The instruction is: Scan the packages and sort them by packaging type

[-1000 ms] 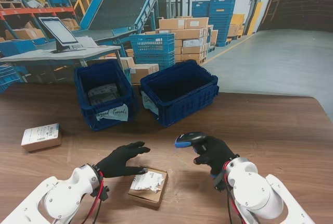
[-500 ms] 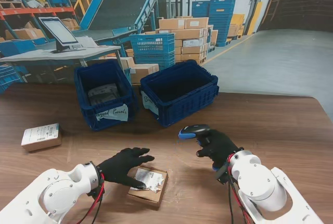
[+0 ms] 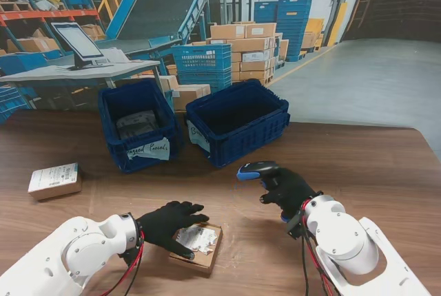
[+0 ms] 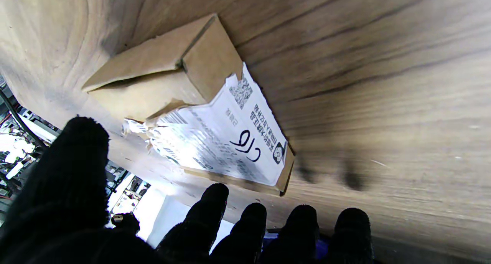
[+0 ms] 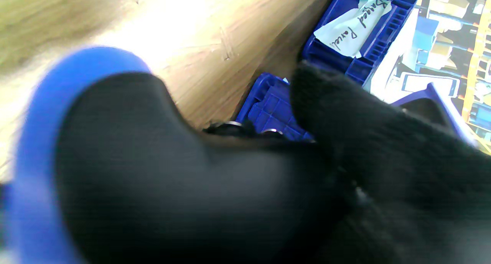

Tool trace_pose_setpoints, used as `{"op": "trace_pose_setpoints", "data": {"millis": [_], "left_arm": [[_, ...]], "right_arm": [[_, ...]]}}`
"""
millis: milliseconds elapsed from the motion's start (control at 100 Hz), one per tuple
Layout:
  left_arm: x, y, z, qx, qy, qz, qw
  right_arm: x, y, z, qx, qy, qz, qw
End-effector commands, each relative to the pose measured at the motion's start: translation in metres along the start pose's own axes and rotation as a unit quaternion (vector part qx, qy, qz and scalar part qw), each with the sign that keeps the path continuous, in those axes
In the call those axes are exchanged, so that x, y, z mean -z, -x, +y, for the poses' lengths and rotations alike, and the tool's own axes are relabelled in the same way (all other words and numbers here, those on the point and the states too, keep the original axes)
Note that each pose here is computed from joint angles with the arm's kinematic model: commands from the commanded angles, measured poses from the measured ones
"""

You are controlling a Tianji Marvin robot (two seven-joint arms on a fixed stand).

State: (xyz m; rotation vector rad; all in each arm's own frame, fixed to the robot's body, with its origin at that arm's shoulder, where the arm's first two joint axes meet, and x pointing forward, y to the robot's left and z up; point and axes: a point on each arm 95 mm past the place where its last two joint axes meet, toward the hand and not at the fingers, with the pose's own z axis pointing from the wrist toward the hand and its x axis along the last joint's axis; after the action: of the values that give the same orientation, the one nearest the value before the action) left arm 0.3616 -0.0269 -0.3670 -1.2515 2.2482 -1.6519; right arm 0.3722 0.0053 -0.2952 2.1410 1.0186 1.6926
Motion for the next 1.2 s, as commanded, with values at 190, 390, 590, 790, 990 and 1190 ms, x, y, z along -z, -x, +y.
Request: {"op": "trace_pose_setpoints", "data": {"millis": [190,390,590,790,990,1190], "left_arm": [[-0.013,0.001,0.005,-0.010,0.033,-0.003,0.9994],[-0.027,0.002,0.004,-0.008,0.042,-0.015,0.9990],[-0.035,0.002,0.004,-0.011,0.052,-0.012,0.9985],[-0.035,0.002,0.004,-0.012,0.050,-0.012,0.9986],[-0.035,-0.001,-0.001,-0.015,0.040,-0.023,0.9988],[-0.045,0.000,0.001,-0.017,0.050,-0.025,0.9983]], "right_arm": [[0.001,-0.003,-0.003,-0.006,-0.006,0.007,0.9999],[0.002,-0.002,-0.003,-0.008,-0.005,0.008,0.9999],[0.003,0.000,-0.001,-0.010,-0.003,0.006,0.9999],[0.003,0.001,-0.001,-0.010,-0.005,0.006,0.9999],[0.002,0.000,-0.002,-0.010,-0.004,0.008,0.9999],[0.002,-0.001,-0.002,-0.010,-0.002,0.010,0.9999]]}}
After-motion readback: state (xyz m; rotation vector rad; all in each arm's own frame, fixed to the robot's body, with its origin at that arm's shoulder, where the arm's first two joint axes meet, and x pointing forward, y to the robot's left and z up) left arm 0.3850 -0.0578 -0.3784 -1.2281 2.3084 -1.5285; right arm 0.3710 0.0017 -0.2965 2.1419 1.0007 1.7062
